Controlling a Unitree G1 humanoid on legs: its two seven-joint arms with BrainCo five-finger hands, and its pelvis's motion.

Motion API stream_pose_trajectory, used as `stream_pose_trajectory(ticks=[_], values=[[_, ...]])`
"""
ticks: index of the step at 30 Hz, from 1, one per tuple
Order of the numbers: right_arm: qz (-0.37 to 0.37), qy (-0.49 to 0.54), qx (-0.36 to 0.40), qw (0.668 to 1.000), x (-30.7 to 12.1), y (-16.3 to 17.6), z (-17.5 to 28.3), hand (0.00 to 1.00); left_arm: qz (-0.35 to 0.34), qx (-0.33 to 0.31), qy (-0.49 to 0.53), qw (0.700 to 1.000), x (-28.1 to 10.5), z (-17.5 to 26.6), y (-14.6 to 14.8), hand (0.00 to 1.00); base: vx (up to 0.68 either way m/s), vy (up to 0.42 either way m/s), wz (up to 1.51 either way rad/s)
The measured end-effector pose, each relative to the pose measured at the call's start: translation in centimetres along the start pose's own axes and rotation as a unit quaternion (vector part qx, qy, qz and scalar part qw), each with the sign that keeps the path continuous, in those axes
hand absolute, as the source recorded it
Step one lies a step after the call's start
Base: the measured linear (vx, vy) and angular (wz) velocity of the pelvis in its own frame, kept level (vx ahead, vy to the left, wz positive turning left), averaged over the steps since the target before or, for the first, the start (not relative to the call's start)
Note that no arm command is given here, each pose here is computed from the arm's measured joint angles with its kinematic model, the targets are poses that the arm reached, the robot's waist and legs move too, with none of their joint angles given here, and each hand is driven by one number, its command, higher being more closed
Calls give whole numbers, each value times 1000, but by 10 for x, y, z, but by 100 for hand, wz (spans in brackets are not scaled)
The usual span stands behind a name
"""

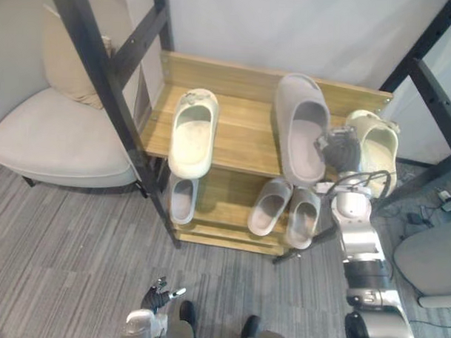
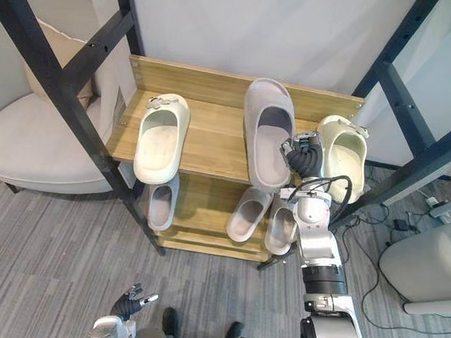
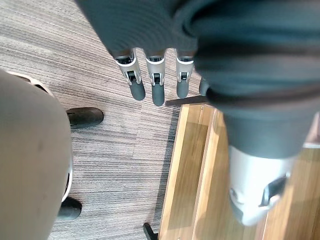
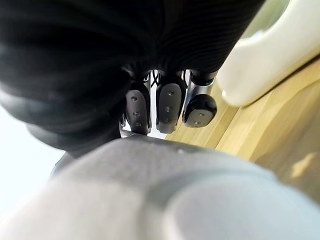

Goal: Organize the slippers on the shoe rack

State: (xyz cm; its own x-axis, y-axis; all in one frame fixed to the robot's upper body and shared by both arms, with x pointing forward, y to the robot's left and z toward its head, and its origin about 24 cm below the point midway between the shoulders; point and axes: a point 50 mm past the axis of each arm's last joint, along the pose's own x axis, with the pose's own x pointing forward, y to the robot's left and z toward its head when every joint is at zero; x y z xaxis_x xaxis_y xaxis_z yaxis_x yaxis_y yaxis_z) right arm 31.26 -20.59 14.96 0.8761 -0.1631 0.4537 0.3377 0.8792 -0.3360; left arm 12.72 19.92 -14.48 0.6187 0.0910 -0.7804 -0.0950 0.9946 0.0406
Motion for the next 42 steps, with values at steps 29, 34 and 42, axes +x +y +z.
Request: stream_pose_trajectory(ticks=[29, 34, 42], values=[[132, -41, 92, 986, -94, 41, 26, 100, -12, 36, 29, 999, -3, -16, -4, 0, -18, -3, -4], [201, -44, 122, 971, -115, 57, 32, 100, -27, 57, 39, 997, -4, -21, -9, 0, -4, -7, -4], [331, -34, 128, 934, -148, 84, 32, 100, -44, 82, 33, 995, -5, -21, -16, 0, -5, -18, 0]])
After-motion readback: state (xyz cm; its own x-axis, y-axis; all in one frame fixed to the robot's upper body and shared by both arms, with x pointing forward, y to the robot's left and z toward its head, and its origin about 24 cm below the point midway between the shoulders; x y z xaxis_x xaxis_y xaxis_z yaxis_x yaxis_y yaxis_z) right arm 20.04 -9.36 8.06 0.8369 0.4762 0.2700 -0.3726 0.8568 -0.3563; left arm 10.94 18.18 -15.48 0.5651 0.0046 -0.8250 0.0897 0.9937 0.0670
